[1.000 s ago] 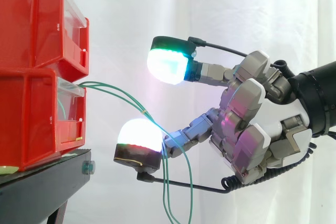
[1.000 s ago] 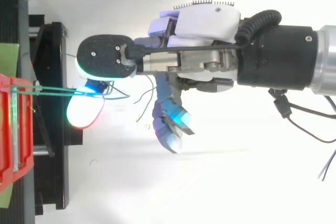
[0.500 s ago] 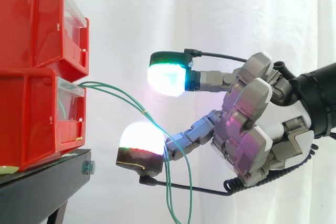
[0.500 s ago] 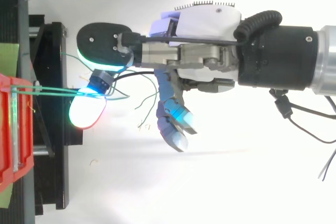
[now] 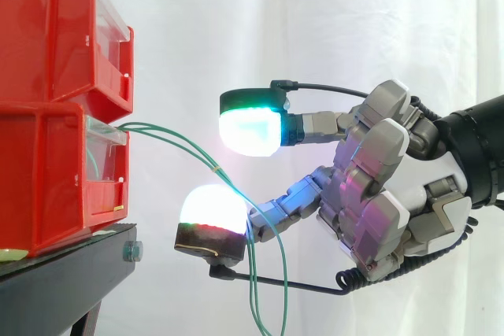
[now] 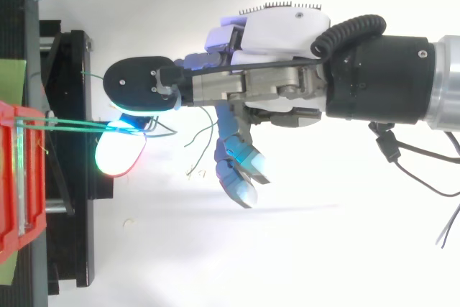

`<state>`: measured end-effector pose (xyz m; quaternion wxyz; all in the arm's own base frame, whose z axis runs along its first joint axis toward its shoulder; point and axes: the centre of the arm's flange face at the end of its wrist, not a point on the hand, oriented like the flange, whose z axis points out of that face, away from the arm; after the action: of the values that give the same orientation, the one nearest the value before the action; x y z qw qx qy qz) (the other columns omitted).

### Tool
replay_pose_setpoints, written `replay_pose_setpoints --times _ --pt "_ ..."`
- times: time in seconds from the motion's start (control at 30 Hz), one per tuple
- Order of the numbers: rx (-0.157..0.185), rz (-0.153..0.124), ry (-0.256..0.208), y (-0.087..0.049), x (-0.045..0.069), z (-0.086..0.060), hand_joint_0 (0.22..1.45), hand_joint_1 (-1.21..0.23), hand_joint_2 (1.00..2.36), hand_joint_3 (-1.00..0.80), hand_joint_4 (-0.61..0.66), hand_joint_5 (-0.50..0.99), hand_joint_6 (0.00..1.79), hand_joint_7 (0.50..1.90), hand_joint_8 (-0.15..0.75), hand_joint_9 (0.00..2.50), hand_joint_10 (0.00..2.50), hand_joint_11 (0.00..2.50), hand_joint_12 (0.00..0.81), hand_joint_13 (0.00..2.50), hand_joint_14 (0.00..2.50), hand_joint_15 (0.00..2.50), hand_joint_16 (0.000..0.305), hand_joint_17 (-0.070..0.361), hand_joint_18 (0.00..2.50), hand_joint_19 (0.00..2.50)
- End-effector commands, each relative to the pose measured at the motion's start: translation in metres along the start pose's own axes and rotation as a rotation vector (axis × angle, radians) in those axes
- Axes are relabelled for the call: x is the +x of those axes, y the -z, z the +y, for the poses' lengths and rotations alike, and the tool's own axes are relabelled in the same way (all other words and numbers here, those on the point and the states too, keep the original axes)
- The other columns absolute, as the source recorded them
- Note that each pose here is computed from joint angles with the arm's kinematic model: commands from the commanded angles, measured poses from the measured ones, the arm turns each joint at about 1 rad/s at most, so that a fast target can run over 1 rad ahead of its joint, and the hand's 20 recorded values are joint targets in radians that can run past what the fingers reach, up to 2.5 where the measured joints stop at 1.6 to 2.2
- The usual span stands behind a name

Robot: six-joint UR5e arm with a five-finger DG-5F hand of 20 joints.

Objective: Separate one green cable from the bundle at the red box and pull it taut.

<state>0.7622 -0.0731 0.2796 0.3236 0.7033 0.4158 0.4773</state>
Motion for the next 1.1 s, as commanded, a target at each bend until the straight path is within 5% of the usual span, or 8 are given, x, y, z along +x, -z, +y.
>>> replay_pose_setpoints --times 0.0,0.47,0.6,0.97,1.07 --pt "0.000 0.001 0.000 0.0000 0.0003 0.0001 0.61 -0.45 1.01 -0.26 0.31 0.09 0.50 0.90 0.268 2.07 0.02 0.49 0.446 1.75 0.02 0.61 0.078 0.176 1.96 0.39" --pt "0.000 -0.002 0.000 0.0001 -0.0011 0.0000 0.64 -0.59 1.01 -0.36 0.30 0.09 0.50 0.92 0.257 2.06 0.02 0.54 0.422 1.72 0.02 0.64 0.070 0.158 1.87 0.44" --pt "0.000 0.001 0.000 0.0000 0.0003 0.0001 0.60 -0.53 1.00 -0.49 0.27 0.09 0.50 0.94 0.252 2.05 0.02 0.52 0.422 1.73 0.02 0.65 0.071 0.159 1.87 0.45" --pt "-0.001 -0.004 0.000 0.0001 -0.0014 0.0001 0.46 -0.30 1.00 -0.50 0.31 0.09 0.50 0.93 0.260 2.06 0.02 0.42 0.461 1.76 0.02 0.59 0.083 0.186 1.99 0.37" --pt "-0.001 -0.004 0.000 0.0001 -0.0014 0.0001 0.46 -0.25 1.00 -0.50 0.24 0.11 0.50 1.00 0.269 2.12 0.02 0.45 0.455 1.79 0.02 0.60 0.082 0.184 2.00 0.36"
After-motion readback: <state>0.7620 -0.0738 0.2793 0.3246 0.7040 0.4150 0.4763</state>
